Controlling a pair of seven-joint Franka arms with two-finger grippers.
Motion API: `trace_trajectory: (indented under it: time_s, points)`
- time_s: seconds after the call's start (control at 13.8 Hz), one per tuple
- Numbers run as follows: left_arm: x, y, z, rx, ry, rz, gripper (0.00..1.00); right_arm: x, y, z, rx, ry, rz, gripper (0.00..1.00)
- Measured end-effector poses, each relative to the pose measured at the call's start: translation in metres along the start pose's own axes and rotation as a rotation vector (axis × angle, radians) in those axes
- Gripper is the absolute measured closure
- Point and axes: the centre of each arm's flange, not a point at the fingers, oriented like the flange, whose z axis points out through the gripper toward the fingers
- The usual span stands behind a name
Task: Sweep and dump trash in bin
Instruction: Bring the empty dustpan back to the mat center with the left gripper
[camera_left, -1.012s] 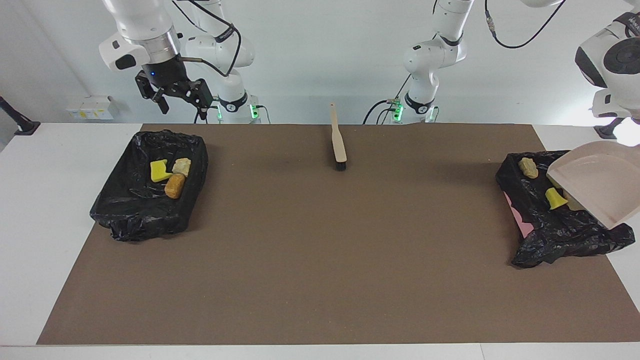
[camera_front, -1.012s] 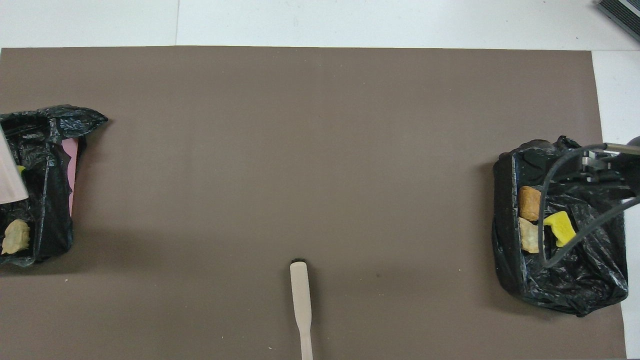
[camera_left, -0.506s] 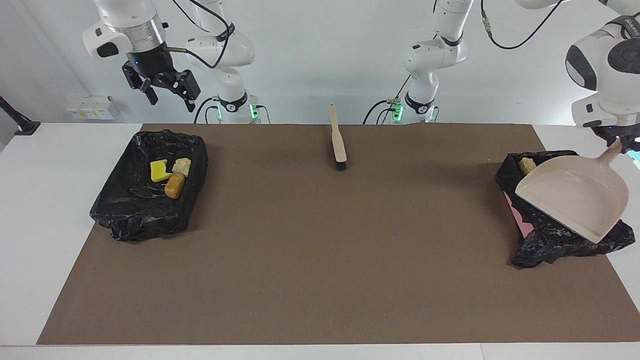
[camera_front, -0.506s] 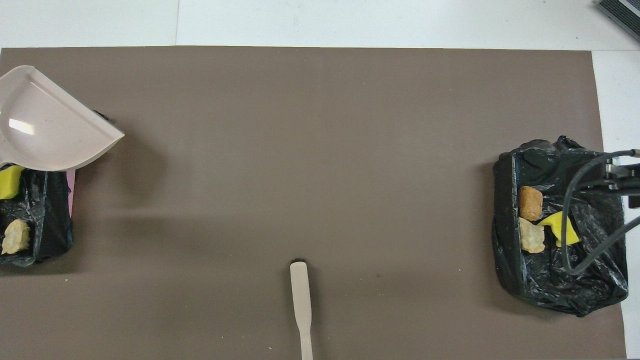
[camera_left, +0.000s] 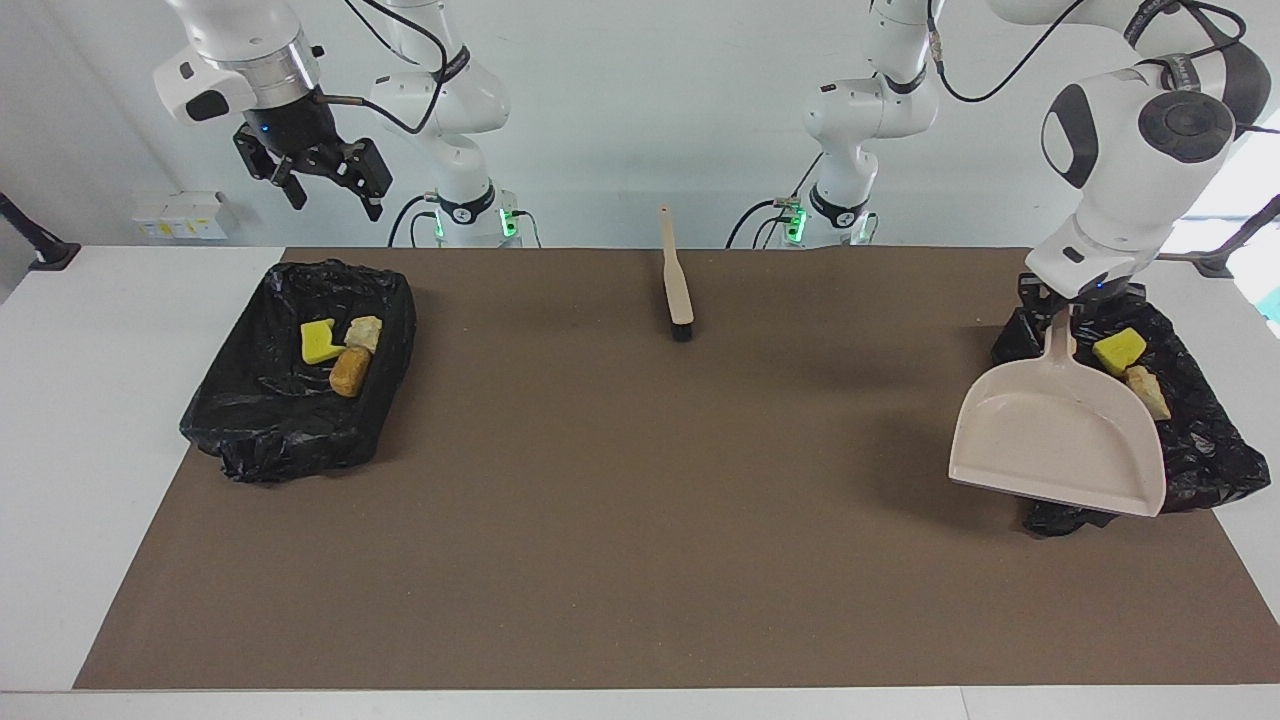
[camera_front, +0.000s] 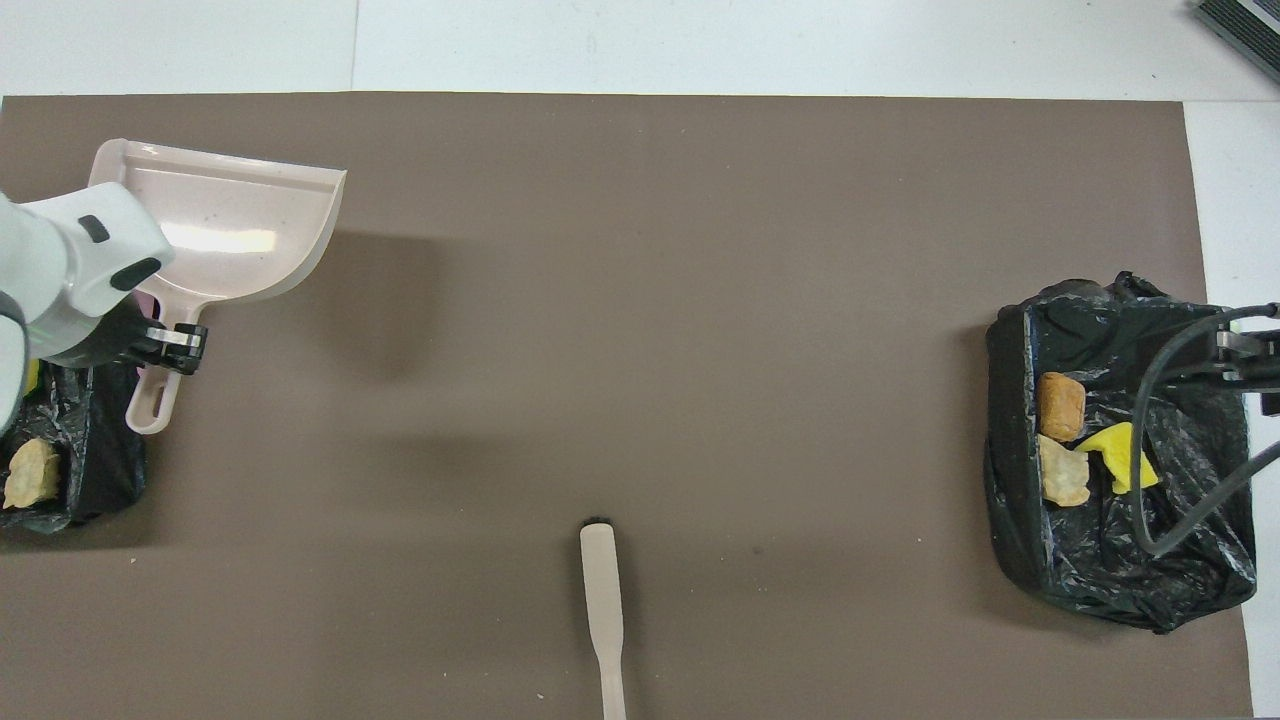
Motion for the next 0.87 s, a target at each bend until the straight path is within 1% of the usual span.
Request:
trace_trajectory:
  time_s: [0.14,0.22,0.43,0.51,0.72,0.87]
  points:
    - [-0.001,0.039,-0.004,-0.064,0.004,0.012,0.69,0.000,0.000,0.000,0.000,0.000,0.000,0.00]
    - [-0.003,0.059,-0.006,-0.075,0.006,0.039,0.69,0.000,0.000,0.000,0.000,0.000,0.000,0.00]
    - [-0.013,0.128,-0.005,-0.074,0.002,0.136,0.69,0.000,0.000,0.000,0.000,0.000,0.000,0.00]
    - [-0.016,0.147,-0.002,-0.079,-0.007,0.140,0.69,0.000,0.000,0.000,0.000,0.000,0.000,0.00]
    - [-0.015,0.202,0.025,-0.150,-0.036,0.042,0.69,0.000,0.000,0.000,0.000,0.000,0.000,0.00]
    - [-0.007,0.244,0.057,-0.164,-0.030,0.002,0.69,0.000,0.000,0.000,0.000,0.000,0.000,0.00]
